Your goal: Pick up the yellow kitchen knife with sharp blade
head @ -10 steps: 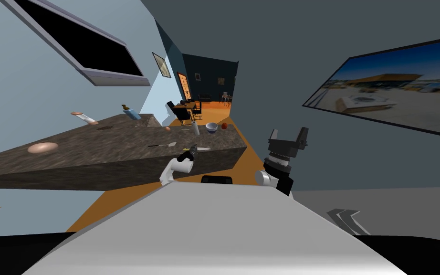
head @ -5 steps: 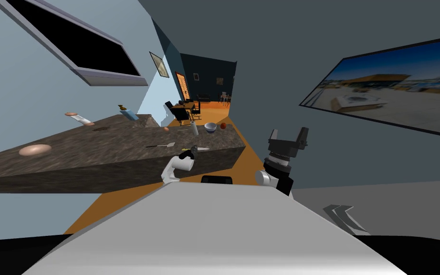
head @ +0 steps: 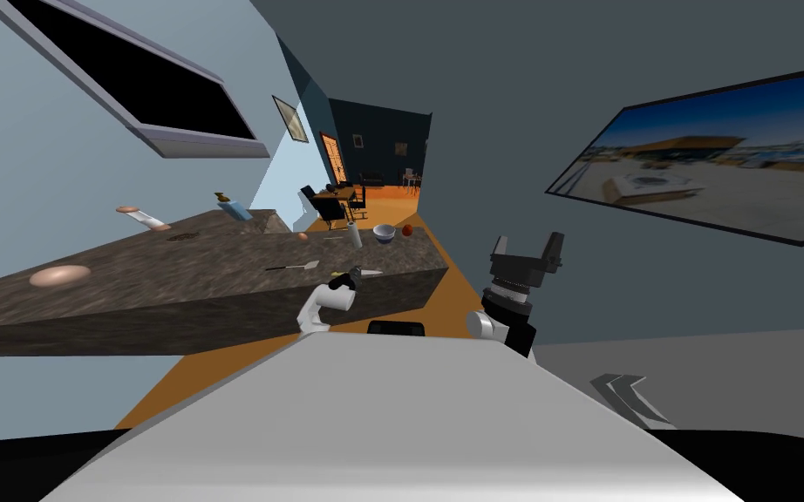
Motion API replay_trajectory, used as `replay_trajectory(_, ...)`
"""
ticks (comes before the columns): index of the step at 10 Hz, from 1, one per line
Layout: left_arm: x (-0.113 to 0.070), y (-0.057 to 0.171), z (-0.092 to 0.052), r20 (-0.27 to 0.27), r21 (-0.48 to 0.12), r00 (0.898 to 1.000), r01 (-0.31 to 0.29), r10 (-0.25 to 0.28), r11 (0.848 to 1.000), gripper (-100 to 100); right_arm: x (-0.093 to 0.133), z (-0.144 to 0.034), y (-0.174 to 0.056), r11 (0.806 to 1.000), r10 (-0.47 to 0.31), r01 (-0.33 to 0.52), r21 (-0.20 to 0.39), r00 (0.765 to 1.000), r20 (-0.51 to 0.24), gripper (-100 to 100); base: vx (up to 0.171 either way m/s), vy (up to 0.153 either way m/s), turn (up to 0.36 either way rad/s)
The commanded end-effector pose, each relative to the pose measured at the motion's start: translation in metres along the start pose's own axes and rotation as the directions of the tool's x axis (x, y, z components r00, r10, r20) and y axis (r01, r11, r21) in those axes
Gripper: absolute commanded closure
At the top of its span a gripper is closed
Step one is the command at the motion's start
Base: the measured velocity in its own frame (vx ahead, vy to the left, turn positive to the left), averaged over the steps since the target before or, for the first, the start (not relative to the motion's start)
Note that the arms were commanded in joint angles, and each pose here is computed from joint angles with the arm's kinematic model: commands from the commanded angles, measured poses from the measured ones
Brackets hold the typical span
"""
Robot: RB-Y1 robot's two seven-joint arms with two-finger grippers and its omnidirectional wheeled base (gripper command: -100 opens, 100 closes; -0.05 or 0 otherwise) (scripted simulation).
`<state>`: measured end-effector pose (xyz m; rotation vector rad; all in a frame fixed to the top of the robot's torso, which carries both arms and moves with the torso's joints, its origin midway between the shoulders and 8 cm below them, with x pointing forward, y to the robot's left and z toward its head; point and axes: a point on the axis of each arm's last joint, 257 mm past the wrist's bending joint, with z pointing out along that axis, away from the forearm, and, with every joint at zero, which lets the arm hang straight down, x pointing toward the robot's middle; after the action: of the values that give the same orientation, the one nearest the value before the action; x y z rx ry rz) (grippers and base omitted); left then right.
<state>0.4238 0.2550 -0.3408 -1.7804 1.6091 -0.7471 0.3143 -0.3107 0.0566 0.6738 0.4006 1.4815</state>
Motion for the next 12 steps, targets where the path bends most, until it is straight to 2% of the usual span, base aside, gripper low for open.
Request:
replay_trajectory(1, 0.000, 0.002, 0.007, -0.001, 0.001, 1.000, 0.000, 0.000, 1.000, -100, 0.000, 0.000, 0.000, 1.000, 0.000, 0.000, 0.000, 1.000, 0.000, 0, 0.043, -0.004, -0.002)
replay_trajectory(2, -0.001, 0.002, 0.004, 0.000, 0.000, 1.000, 0.000, 0.000, 1.000, -100, 0.000, 0.000, 0.000, 1.000, 0.000, 0.000, 0.000, 1.000, 0.000, 0, 0.020, -0.003, 0.000)
replay_trajectory(3, 0.000, 0.001, 0.004, 0.000, 0.001, 1.000, 0.000, 0.000, 1.000, 100, 0.000, 0.000, 0.000, 1.000, 0.000, 0.000, 0.000, 1.000, 0.000, 0, 0.000, 0.000, 0.000)
replay_trajectory(6, 0.000, 0.023, 0.006, 0.001, -0.048, 1.000, 0.004, -0.004, 0.999, 100, 0.000, 0.000, 0.000, 1.000, 0.000, 0.000, 0.000, 1.000, 0.000, 0, -0.019, -0.008, 0.008)
replay_trajectory(7, 0.000, 0.023, 0.006, 0.001, -0.047, 1.000, 0.004, -0.004, 0.999, 100, 0.000, 0.000, 0.000, 1.000, 0.000, 0.000, 0.000, 1.000, 0.000, 0, 0.000, 0.000, 0.000)
replay_trajectory(8, 0.000, 0.023, 0.006, 0.001, -0.047, 1.000, 0.004, -0.004, 0.999, 0, 0.000, 0.000, 0.000, 1.000, 0.000, 0.000, 0.000, 1.000, 0.000, 0, 0.000, 0.000, 0.000)
replay_trajectory(9, 0.000, 0.003, 0.008, -0.001, 0.001, 1.000, 0.000, 0.000, 1.000, 100, 0.000, 0.000, 0.000, 1.000, 0.000, 0.000, 0.000, 1.000, 0.000, 0, 0.019, 0.008, -0.009)
replay_trajectory(12, 0.000, -0.002, -0.002, 0.000, 0.001, 1.000, 0.000, 0.000, 1.000, 100, 0.000, 0.000, 0.000, 1.000, 0.000, 0.000, 0.000, 1.000, 0.000, 0, -0.008, 0.006, -0.005)
